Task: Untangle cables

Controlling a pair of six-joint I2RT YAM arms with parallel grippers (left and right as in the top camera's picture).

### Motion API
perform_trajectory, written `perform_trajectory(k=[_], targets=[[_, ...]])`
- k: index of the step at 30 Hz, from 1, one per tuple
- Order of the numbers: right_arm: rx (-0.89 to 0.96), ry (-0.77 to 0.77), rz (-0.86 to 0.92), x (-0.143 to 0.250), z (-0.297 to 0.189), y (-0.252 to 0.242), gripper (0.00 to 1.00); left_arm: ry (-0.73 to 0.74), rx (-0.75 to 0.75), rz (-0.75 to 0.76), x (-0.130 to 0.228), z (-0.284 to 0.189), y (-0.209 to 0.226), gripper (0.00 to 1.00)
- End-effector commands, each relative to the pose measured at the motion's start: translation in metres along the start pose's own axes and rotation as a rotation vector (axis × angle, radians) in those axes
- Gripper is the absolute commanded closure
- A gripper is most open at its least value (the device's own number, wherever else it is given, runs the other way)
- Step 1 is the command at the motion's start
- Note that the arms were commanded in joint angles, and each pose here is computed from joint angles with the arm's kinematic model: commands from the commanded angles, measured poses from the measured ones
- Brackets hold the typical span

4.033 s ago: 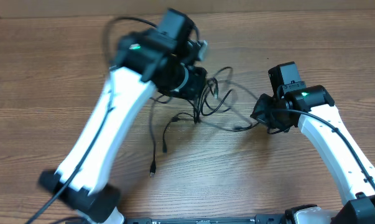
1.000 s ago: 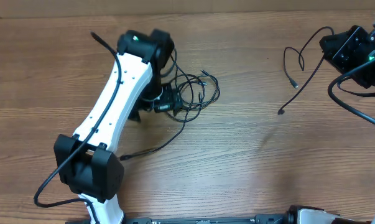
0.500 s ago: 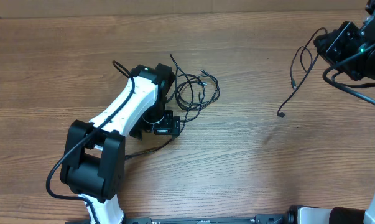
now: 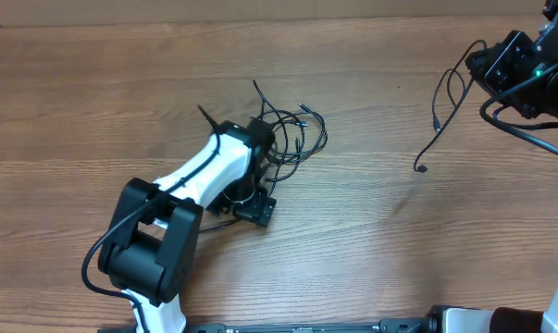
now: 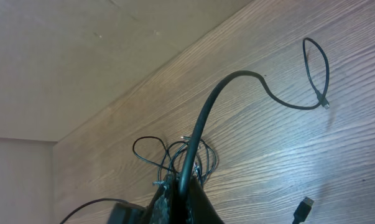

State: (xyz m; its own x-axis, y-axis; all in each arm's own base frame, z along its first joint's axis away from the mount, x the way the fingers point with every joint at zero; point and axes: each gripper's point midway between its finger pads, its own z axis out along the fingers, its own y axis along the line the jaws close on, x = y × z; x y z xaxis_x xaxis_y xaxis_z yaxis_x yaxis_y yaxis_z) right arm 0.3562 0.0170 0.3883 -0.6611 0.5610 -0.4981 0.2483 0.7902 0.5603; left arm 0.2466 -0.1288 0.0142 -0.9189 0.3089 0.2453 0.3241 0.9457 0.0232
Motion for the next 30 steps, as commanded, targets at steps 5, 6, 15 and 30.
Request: perform_trajectory(k=[5, 6, 15, 30], targets=[[-0.012, -0.017, -0.015, -0.002, -0.007, 0.004, 0.96, -0.082, -0.096, 0.065, -0.016, 0.010, 0.005, 0.14], [-0.012, -0.016, -0.015, -0.002, -0.007, 0.004, 0.96, -0.088, -0.095, 0.061, -0.017, 0.009, 0.006, 0.16], [-0.010, -0.014, -0.014, -0.001, -0.007, 0.004, 0.96, -0.069, -0.095, 0.063, -0.012, 0.014, 0.008, 0.49], [-0.011, -0.015, -0.014, -0.001, -0.007, 0.004, 0.96, -0.147, -0.084, 0.058, -0.030, 0.014, 0.005, 0.96]])
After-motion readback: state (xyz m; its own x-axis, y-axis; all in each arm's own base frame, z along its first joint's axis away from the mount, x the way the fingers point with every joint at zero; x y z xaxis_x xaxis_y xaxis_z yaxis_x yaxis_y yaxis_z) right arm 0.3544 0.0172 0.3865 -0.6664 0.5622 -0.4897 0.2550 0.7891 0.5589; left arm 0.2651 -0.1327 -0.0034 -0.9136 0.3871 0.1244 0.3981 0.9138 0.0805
